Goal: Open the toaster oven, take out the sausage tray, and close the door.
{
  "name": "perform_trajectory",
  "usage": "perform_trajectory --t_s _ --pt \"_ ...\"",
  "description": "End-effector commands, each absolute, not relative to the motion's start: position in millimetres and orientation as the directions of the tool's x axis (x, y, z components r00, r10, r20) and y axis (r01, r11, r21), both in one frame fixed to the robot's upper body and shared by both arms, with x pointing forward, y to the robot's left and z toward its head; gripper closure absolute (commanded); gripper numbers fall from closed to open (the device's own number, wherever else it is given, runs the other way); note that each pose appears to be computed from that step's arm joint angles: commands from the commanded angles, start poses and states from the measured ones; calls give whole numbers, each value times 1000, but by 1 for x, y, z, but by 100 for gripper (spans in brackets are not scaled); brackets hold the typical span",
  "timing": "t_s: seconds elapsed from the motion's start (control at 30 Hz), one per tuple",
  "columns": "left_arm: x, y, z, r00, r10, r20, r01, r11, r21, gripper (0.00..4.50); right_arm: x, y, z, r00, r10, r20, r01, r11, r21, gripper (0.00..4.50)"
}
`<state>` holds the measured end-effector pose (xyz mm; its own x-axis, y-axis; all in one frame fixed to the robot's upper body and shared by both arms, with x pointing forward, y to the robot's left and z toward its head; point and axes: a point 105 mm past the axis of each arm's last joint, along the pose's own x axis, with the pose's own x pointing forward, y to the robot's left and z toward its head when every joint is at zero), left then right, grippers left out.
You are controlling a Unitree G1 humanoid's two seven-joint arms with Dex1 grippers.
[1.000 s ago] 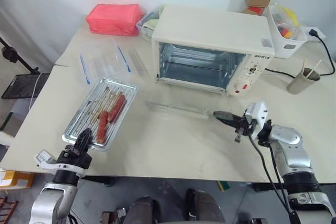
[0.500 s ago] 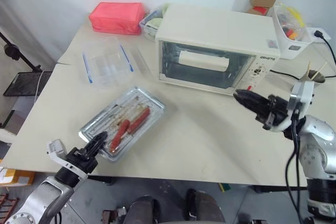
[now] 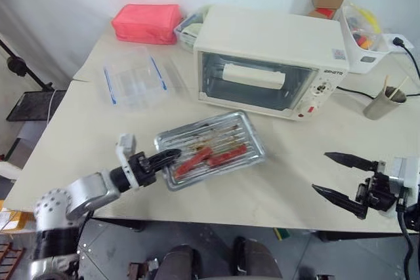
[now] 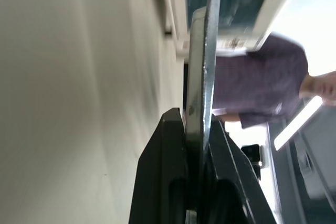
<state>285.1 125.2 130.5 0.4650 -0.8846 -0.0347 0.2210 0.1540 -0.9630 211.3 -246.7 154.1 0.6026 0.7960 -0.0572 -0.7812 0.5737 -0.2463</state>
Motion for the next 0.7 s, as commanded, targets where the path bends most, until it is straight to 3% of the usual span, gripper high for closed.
perform_trajectory --t_s 0.03,0.27,0.53,0.7 --pt "297 101 128 347 -934 -80 198 156 -968 450 189 -250 167 641 766 -46 -744 606 -281 7" --pt "319 78 112 253 -948 -192 165 238 -957 450 164 -253 158 682 725 -94 -720 644 -259 7" --pt "328 63 114 172 -952 -253 214 287 -934 450 167 -248 157 688 721 -86 -714 651 -258 7" --pt "330 63 124 164 -956 -243 269 280 -922 301 176 -245 161 683 728 -63 -712 644 -280 0"
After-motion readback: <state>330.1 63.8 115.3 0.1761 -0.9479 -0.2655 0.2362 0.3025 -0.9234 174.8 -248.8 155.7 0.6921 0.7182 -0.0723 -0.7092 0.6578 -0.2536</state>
